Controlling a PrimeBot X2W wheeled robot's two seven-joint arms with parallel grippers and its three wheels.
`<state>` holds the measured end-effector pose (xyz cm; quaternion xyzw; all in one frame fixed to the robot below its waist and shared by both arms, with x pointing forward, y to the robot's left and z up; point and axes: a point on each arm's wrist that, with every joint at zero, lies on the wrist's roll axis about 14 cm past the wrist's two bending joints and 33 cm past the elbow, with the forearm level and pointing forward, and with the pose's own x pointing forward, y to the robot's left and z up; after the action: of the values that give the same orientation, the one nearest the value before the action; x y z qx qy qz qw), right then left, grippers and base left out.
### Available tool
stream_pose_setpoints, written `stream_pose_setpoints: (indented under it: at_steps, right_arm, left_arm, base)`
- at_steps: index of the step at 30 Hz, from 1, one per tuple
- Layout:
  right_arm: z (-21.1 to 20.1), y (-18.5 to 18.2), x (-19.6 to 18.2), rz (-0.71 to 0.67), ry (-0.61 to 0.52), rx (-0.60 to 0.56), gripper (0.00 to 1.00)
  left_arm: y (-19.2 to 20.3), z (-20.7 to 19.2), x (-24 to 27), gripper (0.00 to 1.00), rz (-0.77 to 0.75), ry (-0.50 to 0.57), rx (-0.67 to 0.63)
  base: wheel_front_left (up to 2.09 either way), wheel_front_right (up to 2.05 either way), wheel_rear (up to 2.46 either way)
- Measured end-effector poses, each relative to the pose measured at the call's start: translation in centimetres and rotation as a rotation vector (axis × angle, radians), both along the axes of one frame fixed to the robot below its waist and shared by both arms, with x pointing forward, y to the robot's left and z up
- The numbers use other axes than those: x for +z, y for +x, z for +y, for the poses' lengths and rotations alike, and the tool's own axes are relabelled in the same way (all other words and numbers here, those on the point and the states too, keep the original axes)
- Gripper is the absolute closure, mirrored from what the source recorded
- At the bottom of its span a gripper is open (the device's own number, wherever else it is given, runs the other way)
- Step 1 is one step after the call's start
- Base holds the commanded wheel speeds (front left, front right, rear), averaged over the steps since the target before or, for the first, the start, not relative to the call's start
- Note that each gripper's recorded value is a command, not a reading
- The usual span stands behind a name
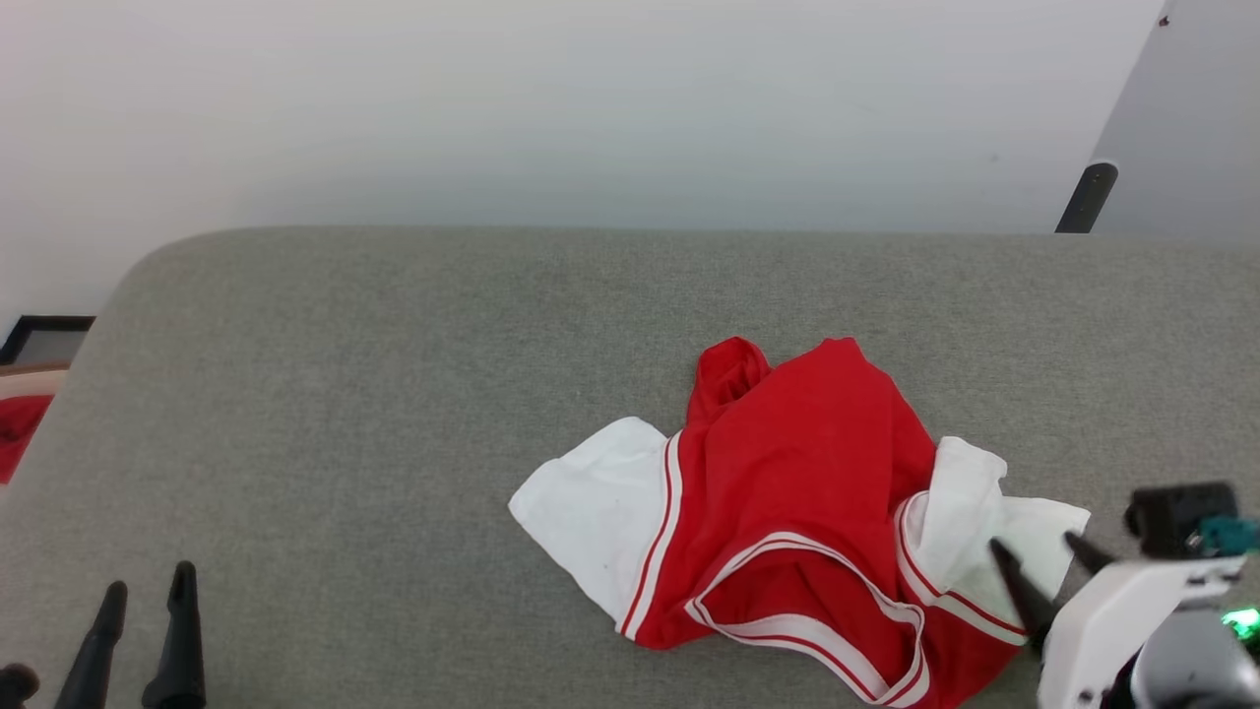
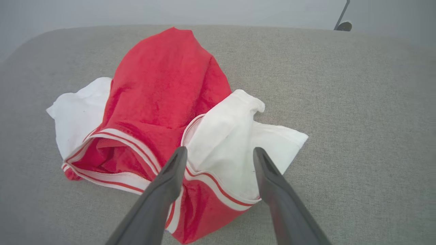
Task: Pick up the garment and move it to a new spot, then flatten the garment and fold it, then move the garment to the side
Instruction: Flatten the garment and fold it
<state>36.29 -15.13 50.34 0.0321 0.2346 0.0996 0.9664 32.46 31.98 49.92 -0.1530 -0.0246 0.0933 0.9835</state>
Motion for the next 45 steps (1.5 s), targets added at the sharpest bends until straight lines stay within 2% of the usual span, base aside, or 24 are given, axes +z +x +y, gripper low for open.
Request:
stream_pose_setpoints:
  at_steps: [11, 23, 25, 26, 27, 28, 29, 30, 31, 37, 45]
  right_arm:
    - [-1.9, 4.8, -1.1, 0.059, 0.003, -0.072, 0.0]
    - [-1.3, 8.0, -5.5, 0.221, -0.015, -0.083, 0.01]
    - [-0.9, 8.1, -6.4, 0.26, -0.017, -0.074, 0.18]
    - [-0.7, 8.0, -7.0, 0.285, -0.022, -0.069, 0.22]
    - [-0.6, 7.8, -7.5, 0.311, -0.021, -0.066, 0.55]
    - [-0.5, 7.7, -8.1, 0.335, -0.022, -0.062, 0.55]
    - [-0.4, 7.5, -8.4, 0.352, -0.022, -0.059, 0.71]
    - [-0.3, 7.5, -8.6, 0.361, -0.02, -0.056, 0.96]
    - [-0.2, 7.6, -8.7, 0.361, -0.019, -0.054, 1.0]
    - [-0.2, 8.4, -7.7, 0.324, -0.021, -0.056, 1.0]
    - [-1.9, 9.1, -4.2, 0.2, -0.03, -0.079, 1.0]
  left_arm:
    - [0.5, -0.3, -0.2, 0.0, 0.016, 0.005, -0.012]
    - [0.6, 0.6, -0.9, 0.0, 0.046, 0.012, 0.02]
    - [0.5, 0.8, -1.1, 0.0, 0.053, 0.013, 0.027]
    - [0.4, 0.9, -1.3, 0.0, 0.058, 0.012, 0.03]
    - [0.4, 1.0, -1.4, 0.0, 0.064, 0.012, 0.033]
    - [0.3, 1.1, -1.5, 0.0, 0.069, 0.012, 0.036]
    - [0.3, 1.1, -1.6, 0.0, 0.071, 0.012, 0.038]
    - [0.3, 1.1, -1.6, 0.0, 0.072, 0.012, 0.039]
    - [0.4, 1.2, -1.6, 0.0, 0.071, 0.012, 0.04]
    - [0.6, 1.2, -1.8, 0.0, 0.075, 0.008, 0.04]
    - [1.3, 0.8, -1.6, 0.0, 0.062, 0.007, 0.027]
  base:
    - [0.0, 0.0, 0.0]
    - [0.0, 0.0, 0.0]
    - [0.0, 0.0, 0.0]
    - [0.0, 0.0, 0.0]
    - [0.0, 0.0, 0.0]
    - [0.0, 0.0, 0.0]
    - [0.0, 0.0, 0.0]
    - [0.0, 0.0, 0.0]
    - [0.0, 0.0, 0.0]
    - [0.0, 0.0, 0.0]
    - [0.0, 0.0, 0.0]
